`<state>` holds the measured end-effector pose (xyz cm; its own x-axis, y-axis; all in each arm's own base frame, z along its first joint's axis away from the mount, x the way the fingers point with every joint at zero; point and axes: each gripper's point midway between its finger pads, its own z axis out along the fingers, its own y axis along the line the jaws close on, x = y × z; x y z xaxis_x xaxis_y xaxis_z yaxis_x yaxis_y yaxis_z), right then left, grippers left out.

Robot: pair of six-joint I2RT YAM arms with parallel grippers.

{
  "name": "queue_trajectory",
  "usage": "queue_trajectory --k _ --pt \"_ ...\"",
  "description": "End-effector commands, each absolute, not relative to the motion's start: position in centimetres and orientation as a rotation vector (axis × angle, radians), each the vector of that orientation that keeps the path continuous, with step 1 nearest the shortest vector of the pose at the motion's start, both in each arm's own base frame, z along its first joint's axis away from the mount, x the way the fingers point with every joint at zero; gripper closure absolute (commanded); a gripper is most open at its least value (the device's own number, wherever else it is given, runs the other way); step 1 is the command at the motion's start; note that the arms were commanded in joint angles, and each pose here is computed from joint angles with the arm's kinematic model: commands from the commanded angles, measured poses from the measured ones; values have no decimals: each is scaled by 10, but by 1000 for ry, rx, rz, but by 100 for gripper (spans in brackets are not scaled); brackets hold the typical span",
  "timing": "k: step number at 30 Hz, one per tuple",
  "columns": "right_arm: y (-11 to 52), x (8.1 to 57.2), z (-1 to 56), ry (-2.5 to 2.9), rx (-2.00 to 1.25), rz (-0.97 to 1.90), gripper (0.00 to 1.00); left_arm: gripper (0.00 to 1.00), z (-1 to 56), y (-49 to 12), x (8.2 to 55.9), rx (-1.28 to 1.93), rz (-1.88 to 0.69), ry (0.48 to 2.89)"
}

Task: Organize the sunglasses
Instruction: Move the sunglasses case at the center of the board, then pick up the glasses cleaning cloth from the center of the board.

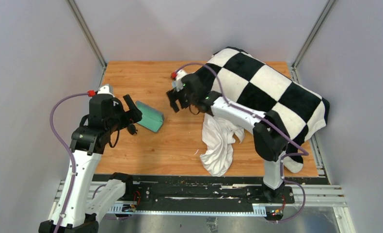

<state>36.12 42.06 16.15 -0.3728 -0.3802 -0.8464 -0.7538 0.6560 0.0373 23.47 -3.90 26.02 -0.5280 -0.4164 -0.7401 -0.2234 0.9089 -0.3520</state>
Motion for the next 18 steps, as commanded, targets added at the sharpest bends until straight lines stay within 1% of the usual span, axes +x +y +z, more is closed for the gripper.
queue_trajectory --k 1,4,13,18 --pt "364 423 143 2155 -532 454 20 0 265 -38 237 -448 -271 2125" --pt "361 443 112 2247 -516 400 29 0 266 -43 239 -442 -305 2117" --pt "381 485 74 2265 -484 333 33 0 257 -53 240 -434 -359 2152" --pt "388 501 48 2279 -465 301 41 0 262 -51 237 -431 -353 2127"
